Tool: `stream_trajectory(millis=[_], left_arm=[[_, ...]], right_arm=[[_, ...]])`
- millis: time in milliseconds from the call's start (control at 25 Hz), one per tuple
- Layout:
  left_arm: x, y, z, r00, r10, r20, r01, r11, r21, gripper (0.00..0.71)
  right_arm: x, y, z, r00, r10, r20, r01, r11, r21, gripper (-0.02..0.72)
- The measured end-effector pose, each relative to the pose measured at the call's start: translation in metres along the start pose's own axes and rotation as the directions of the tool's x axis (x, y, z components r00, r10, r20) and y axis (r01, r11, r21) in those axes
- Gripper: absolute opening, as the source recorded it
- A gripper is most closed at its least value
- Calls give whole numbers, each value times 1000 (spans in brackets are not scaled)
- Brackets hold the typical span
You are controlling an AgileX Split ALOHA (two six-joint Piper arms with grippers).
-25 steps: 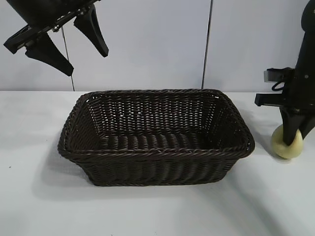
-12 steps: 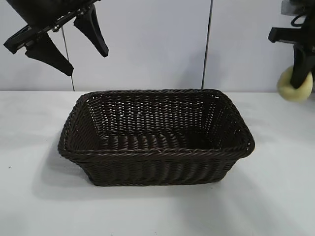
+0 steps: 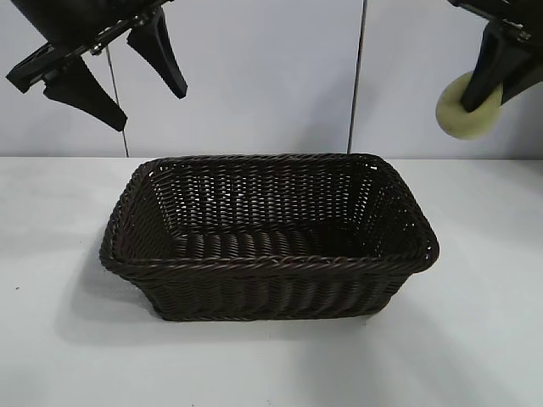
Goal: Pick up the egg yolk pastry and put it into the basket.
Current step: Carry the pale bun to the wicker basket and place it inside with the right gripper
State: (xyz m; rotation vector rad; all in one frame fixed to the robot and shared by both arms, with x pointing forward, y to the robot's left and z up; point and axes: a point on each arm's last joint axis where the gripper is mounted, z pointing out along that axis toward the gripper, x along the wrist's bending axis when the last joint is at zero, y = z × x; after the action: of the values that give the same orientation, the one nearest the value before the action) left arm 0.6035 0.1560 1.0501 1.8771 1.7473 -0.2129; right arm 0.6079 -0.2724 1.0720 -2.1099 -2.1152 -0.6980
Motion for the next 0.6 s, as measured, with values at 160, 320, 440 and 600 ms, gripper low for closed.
stream_trajectory(millis=[160,320,440,600], left_arm=[[0,0,0,1000,0,0,0,1000,0,522],[0,0,0,1000,0,0,0,1000,0,522],[0,0,0,1000,0,0,0,1000,0,522],[0,0,0,1000,0,0,0,1000,0,522]], right_arm=[[5,0,1,1000,-9,-19,9,1000,2,84],[25,-4,9,997,-71,-28,71,997,21,84],[50,-7,17,990,-135,-45,135,991,18,84],[84,-16,28,974,-216,-74,219,976,22,84]])
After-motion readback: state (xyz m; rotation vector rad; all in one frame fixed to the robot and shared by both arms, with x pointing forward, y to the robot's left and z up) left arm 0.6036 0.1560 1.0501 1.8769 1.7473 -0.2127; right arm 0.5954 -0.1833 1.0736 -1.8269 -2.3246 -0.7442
